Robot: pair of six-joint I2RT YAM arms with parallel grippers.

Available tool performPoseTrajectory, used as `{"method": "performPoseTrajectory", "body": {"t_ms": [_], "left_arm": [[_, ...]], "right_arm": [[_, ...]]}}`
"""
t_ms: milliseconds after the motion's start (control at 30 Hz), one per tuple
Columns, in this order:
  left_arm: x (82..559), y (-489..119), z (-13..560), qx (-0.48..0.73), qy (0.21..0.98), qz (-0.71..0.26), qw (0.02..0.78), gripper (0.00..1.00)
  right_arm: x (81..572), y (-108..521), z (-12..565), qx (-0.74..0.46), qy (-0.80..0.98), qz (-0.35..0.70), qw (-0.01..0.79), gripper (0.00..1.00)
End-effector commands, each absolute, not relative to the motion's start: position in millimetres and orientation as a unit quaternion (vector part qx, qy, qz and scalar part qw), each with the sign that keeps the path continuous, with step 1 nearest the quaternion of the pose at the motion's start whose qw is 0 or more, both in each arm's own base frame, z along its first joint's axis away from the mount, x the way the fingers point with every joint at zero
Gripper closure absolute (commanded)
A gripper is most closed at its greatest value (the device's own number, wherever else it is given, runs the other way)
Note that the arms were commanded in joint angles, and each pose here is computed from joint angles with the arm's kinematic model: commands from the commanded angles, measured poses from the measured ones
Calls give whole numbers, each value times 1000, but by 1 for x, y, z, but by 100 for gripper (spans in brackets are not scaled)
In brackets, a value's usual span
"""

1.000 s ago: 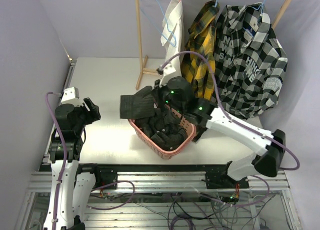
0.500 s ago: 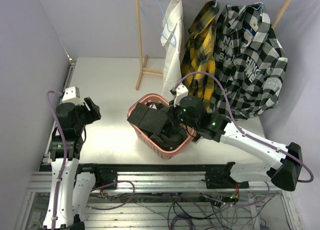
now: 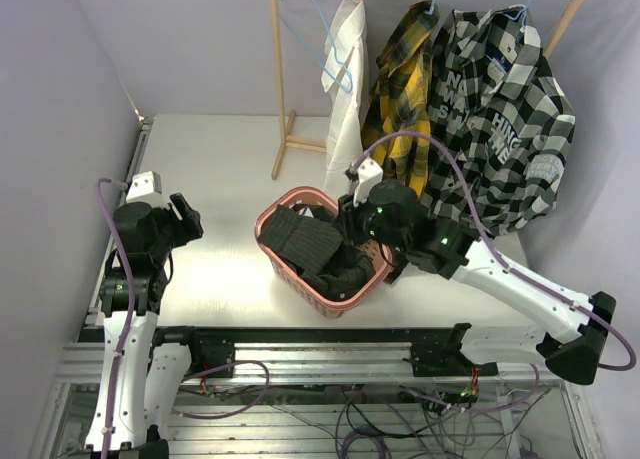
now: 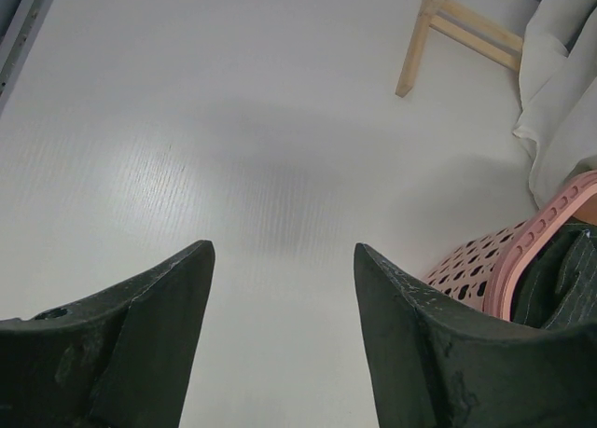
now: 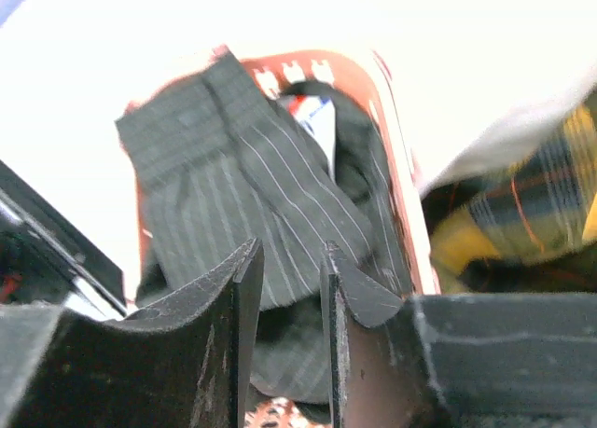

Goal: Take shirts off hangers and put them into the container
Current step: Place the shirt in the bin.

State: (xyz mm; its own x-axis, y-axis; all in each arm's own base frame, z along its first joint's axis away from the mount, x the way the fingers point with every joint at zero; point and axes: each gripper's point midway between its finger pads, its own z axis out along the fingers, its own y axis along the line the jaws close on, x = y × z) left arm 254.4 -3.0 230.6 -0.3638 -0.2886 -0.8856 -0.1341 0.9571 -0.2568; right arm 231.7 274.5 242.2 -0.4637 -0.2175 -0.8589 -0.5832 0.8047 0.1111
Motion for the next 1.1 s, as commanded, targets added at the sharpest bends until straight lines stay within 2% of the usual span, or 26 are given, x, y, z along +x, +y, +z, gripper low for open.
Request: {"method": "performPoseTrajectory", "body": {"t_ms": [0, 100, 200, 333, 500, 633, 833, 1067], "left_arm": [[258, -10, 233, -117, 819, -85, 556, 28], [258, -9, 232, -118, 819, -84, 555, 28], [259, -10, 231, -118, 820, -85, 553, 28], [259, -9, 231, -118, 821, -83, 552, 28], [260, -10, 230, -117, 821, -84, 552, 28], [260, -11, 230, -115, 821, -86, 552, 28], [260, -11, 230, -116, 821, -85, 553, 28], [260, -10, 230, -117, 821, -85, 553, 28]], "right_arm": [[233, 302, 313, -261, 764, 280, 520, 71], [232, 326, 317, -287, 744, 315, 516, 78], [237, 348, 289, -313, 753, 315, 485, 81], [242, 366, 219, -329, 799, 293, 410, 80], [229, 357, 105, -328, 872, 235, 278, 81], [218, 346, 55, -323, 895, 209, 227, 81], [226, 351, 55, -322, 892, 206, 240, 81], [249, 360, 142, -320, 862, 217, 329, 79]]}}
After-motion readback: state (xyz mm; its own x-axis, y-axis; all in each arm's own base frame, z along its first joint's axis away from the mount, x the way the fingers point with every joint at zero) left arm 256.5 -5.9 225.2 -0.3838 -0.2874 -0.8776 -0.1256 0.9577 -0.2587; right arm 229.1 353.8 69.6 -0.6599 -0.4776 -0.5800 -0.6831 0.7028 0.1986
